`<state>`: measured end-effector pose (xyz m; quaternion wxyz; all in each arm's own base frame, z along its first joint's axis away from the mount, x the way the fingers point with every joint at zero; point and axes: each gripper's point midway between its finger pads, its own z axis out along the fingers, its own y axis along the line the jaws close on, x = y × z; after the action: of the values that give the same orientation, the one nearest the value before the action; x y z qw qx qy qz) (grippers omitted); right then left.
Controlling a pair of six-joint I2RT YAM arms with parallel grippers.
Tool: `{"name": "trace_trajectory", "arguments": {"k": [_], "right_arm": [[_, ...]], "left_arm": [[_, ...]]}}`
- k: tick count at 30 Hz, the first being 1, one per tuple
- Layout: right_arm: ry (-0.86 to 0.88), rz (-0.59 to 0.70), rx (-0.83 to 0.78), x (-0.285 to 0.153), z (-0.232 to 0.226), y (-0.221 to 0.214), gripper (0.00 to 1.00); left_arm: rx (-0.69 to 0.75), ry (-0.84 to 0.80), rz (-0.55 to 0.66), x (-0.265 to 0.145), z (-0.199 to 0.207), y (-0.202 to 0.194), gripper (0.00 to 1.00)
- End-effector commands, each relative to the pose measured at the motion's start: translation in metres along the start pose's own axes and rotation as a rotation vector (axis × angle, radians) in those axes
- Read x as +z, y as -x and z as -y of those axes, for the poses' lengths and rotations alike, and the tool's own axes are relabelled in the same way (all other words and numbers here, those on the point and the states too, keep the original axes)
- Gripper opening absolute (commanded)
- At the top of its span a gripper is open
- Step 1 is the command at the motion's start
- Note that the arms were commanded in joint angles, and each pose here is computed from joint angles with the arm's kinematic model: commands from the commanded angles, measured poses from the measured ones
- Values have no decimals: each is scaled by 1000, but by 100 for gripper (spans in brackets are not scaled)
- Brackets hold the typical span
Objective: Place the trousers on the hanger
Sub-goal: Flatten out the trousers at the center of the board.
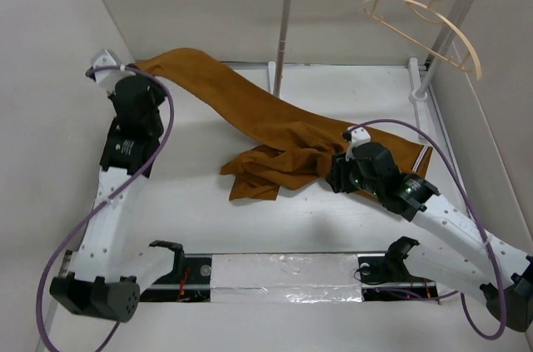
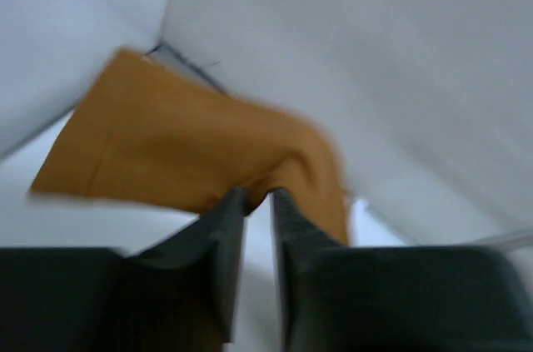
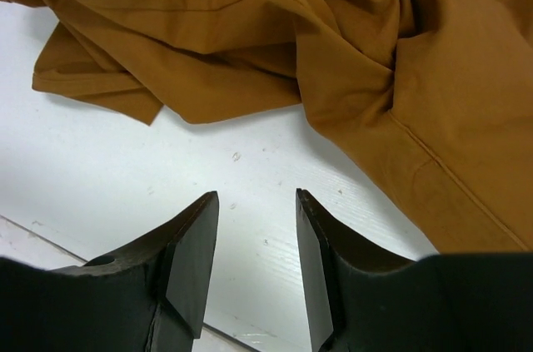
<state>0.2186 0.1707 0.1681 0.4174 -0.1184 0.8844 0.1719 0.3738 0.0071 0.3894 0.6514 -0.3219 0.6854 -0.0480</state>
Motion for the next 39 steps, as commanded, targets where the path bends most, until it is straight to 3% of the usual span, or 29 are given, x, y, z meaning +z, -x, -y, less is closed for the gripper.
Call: {"name": "trace_trajectory", "arguments": {"k": [1, 3, 6, 12, 15, 16, 17, 20, 25, 28, 29, 31, 33, 39], "right_arm": [[47, 44, -15, -1, -11, 20, 49], [46, 38, -20, 0, -11, 18, 49], [56, 50, -35, -3, -12, 20, 49], [33, 40, -66, -8, -2, 25, 47], [27, 24, -80, -13, 1, 25, 30], [28, 23, -85, -15, 1, 25, 12], [28, 19, -95, -16, 2, 23, 3], [35, 19, -99, -17, 3, 22, 0], [95, 15, -102, -23, -9, 27, 0], [96, 21, -104, -25, -9, 29, 0], [99, 32, -102, -24, -10, 32, 0], [127, 19, -99, -21, -16, 31, 0], [151, 12, -97, -17, -21, 31, 3], [209, -27, -105, -8, -35, 28, 28]], "left_arm": [[167, 196, -97, -1, -79, -72, 27], [137, 286, -189, -3, -124, -118, 39], [106, 362, -286, -14, -162, -160, 40], [24, 355, -385, -32, -173, -194, 46], [-11, 312, -459, -45, -171, -213, 46], [-30, 287, -474, -49, -167, -215, 45], [-33, 250, -505, -54, -160, -223, 44], [-62, 161, -609, -73, -143, -252, 37], [-90, 10, -876, -126, -122, -308, 5], [-121, -23, -986, -159, -122, -331, 2], [-126, -25, -1005, -166, -123, -336, 2], [-137, -44, -1030, -175, -123, -346, 13], [-144, -78, -1058, -178, -114, -352, 28], [-96, -166, -1055, -176, -72, -360, 52]]}}
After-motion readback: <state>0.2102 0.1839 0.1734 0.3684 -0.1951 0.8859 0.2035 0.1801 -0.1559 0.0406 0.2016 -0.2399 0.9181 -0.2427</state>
